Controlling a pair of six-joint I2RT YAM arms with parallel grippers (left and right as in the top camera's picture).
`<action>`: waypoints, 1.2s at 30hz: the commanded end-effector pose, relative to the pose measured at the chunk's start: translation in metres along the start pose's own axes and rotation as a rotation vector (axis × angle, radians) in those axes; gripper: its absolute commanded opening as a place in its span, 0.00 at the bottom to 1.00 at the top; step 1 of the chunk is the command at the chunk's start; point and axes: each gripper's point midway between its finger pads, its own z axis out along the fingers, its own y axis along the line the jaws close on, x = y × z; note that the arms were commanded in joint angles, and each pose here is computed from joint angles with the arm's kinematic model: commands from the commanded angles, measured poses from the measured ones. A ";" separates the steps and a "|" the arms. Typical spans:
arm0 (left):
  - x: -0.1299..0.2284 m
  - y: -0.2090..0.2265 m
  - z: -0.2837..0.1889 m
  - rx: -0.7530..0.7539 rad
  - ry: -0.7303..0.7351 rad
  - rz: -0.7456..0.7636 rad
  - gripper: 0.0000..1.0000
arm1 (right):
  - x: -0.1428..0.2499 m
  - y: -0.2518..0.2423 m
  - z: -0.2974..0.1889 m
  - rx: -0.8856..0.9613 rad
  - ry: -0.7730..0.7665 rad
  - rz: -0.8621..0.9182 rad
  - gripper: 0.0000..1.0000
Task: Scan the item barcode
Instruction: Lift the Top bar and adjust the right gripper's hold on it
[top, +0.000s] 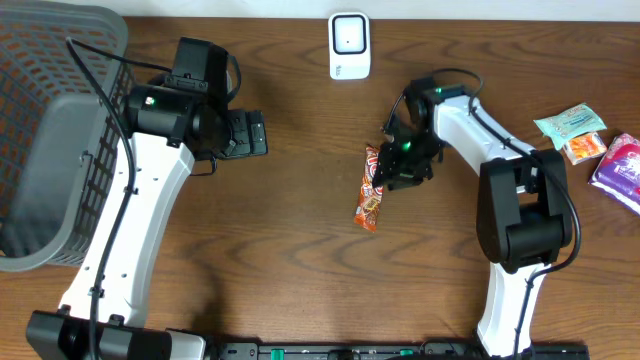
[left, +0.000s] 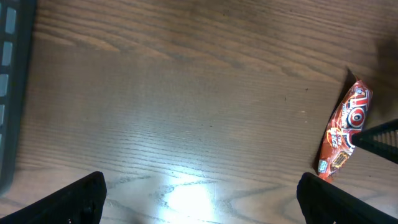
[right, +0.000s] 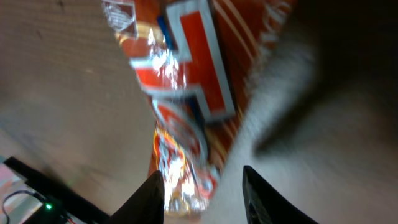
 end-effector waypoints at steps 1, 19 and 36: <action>0.001 0.004 0.002 -0.013 0.007 -0.009 0.98 | 0.006 0.006 0.017 -0.076 0.017 0.044 0.37; 0.001 0.004 0.002 -0.013 0.007 -0.009 0.98 | -0.045 0.048 -0.005 -0.249 -0.161 -0.036 0.01; 0.001 0.004 0.002 -0.014 0.007 -0.009 0.98 | -0.056 0.018 -0.040 0.115 -0.219 0.088 0.01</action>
